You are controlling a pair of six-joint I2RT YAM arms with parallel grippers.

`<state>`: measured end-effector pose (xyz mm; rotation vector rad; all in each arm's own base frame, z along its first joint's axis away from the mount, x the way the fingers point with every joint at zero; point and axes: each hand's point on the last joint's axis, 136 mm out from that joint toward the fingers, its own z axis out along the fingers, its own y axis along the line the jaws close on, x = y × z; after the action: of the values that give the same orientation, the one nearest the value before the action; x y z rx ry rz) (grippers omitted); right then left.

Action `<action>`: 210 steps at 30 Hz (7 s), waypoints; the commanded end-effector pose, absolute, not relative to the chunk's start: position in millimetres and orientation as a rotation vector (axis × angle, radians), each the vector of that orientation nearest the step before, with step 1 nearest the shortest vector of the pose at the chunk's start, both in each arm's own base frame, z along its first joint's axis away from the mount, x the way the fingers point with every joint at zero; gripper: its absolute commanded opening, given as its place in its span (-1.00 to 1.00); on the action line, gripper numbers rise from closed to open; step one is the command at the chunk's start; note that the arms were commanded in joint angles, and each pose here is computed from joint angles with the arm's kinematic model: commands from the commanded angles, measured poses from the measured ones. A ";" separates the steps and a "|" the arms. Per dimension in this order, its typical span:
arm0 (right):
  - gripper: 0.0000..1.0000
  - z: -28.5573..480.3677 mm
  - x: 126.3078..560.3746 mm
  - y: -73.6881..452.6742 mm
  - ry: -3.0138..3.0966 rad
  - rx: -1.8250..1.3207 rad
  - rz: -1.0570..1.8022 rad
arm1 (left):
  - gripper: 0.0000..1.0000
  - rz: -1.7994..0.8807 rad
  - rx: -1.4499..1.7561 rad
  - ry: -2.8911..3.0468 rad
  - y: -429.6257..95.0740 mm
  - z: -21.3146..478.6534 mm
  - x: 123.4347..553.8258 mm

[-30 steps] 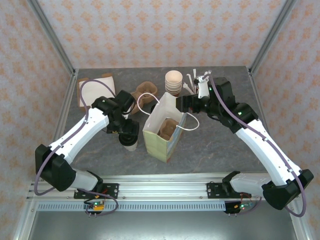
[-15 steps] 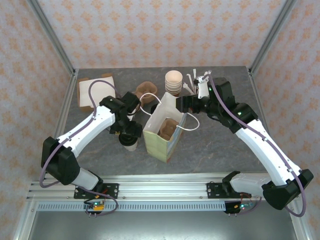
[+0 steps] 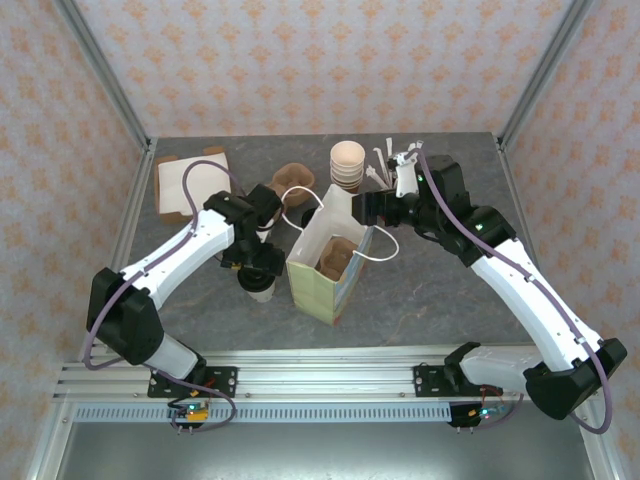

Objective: Pack the takeout coffee

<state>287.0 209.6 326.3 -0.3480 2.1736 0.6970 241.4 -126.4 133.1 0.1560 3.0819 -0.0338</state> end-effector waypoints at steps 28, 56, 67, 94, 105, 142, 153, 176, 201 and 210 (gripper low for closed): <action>0.80 320.6 288.8 210.0 2.172 -0.344 0.690 | 0.57 0.076 0.230 3.115 -116.7 121.4 234.1; 0.80 317.5 288.7 211.2 2.182 -0.343 0.698 | 0.43 0.076 0.247 3.105 -120.1 123.2 236.8; 0.79 323.9 288.3 207.1 2.164 -0.332 0.681 | 0.26 0.164 0.198 3.022 -96.0 158.6 235.9; 0.79 328.6 300.5 195.0 2.228 -0.241 0.576 | -0.03 -0.175 0.170 2.365 -100.8 412.3 231.1; 0.80 325.2 305.7 154.7 2.254 -0.103 0.457 | -0.03 -0.365 0.545 2.308 -205.9 425.4 222.0; 0.80 303.6 289.0 115.9 2.203 -0.034 0.369 | -0.05 0.001 0.567 2.947 -238.2 276.7 216.4; 0.80 295.9 290.6 119.1 2.212 -0.037 0.383 | -0.07 -0.009 0.579 3.036 -240.4 260.8 208.0; 0.81 290.4 291.6 123.2 2.221 -0.047 0.402 | -0.09 0.070 0.588 3.109 -241.2 232.5 218.9; 0.81 285.5 290.3 124.8 2.233 -0.040 0.417 | -0.11 0.048 0.637 3.114 -243.2 204.8 228.7; 0.81 286.3 289.9 125.4 2.236 -0.038 0.424 | -0.13 -0.028 0.695 3.083 -247.6 207.1 226.8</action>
<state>288.8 126.4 281.9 -0.0539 2.2550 0.4096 231.8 -251.7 190.5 0.6581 3.1229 0.0403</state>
